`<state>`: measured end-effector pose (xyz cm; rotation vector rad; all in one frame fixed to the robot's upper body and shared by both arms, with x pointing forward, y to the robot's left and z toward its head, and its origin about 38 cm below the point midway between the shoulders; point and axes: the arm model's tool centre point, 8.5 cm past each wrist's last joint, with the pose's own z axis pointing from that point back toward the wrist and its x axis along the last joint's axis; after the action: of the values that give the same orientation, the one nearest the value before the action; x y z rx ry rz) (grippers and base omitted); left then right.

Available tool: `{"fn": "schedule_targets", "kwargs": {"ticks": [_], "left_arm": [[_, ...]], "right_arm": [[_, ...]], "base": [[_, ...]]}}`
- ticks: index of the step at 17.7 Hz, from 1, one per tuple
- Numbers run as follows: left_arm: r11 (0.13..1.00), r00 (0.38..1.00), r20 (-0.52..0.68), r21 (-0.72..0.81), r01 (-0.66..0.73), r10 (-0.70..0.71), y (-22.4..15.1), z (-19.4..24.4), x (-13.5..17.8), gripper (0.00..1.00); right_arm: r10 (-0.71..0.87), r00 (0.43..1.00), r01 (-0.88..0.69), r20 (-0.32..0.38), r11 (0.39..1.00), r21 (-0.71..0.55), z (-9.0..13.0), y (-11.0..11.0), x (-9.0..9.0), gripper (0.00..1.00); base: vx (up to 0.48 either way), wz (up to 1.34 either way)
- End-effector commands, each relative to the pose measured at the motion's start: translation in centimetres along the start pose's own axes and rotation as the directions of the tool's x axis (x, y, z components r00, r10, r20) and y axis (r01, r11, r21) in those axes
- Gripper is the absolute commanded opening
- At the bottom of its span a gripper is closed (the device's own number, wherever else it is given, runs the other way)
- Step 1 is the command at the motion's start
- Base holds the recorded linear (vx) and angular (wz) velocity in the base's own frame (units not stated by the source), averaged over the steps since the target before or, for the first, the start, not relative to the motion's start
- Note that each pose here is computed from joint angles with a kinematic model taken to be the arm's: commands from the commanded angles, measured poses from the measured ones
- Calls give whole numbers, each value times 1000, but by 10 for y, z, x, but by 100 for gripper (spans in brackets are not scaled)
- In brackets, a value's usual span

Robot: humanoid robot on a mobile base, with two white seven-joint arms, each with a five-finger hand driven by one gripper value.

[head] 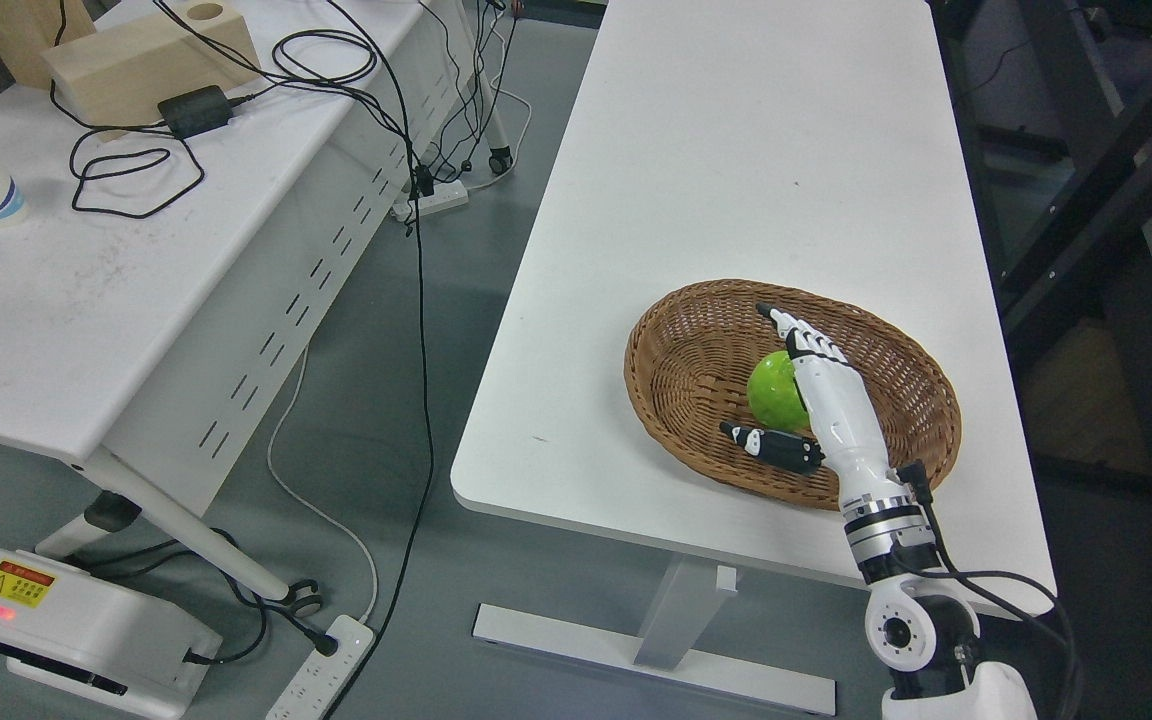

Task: Place green apple on left shelf middle layer
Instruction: 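Lower the right hand into the basket and close it around the green apple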

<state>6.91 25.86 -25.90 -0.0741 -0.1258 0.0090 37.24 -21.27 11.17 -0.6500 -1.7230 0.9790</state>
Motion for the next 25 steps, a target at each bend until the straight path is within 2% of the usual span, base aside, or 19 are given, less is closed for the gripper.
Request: {"fn": "schedule_targets", "kwargs": {"ticks": [1,6,10,12,15,19,22,25], "left_arm": [[1000,1000,1,18,1,-1,11,2,0,100],[1000,1000,1,17,1,-1,11,2,0,100],[1000,1000,1,18,1,-1,11,2,0,100],[1000,1000,1,18,1,-1,11,2,0,100],[1000,1000,1,17,1,-1,11,2,0,100],[1000,1000,1,18,1,-1,11,2,0,100],[1000,1000,1,18,1,-1,11,2,0,100],[1000,1000,1,17,1,-1,11,2,0,100]], "right_arm": [[-22,1000,21,14,999,28,-19,15,9,96],[-7,1000,7,-8,998,55,-41,17,-5,96],[56,998,-53,-24,992,114,-51,31,-16,96],[82,996,-76,-36,987,139,-48,35,-25,96],[125,989,-111,-73,978,174,-42,33,-50,96],[138,986,-119,-92,976,183,-39,33,-60,96],[164,981,-147,-102,977,156,-33,25,-70,95],[168,980,-163,-108,985,55,-30,16,-71,82]], "base": [[0,0],[15,-1],[15,-1],[6,-2],[0,0],[0,0],[0,0],[0,0]]}}
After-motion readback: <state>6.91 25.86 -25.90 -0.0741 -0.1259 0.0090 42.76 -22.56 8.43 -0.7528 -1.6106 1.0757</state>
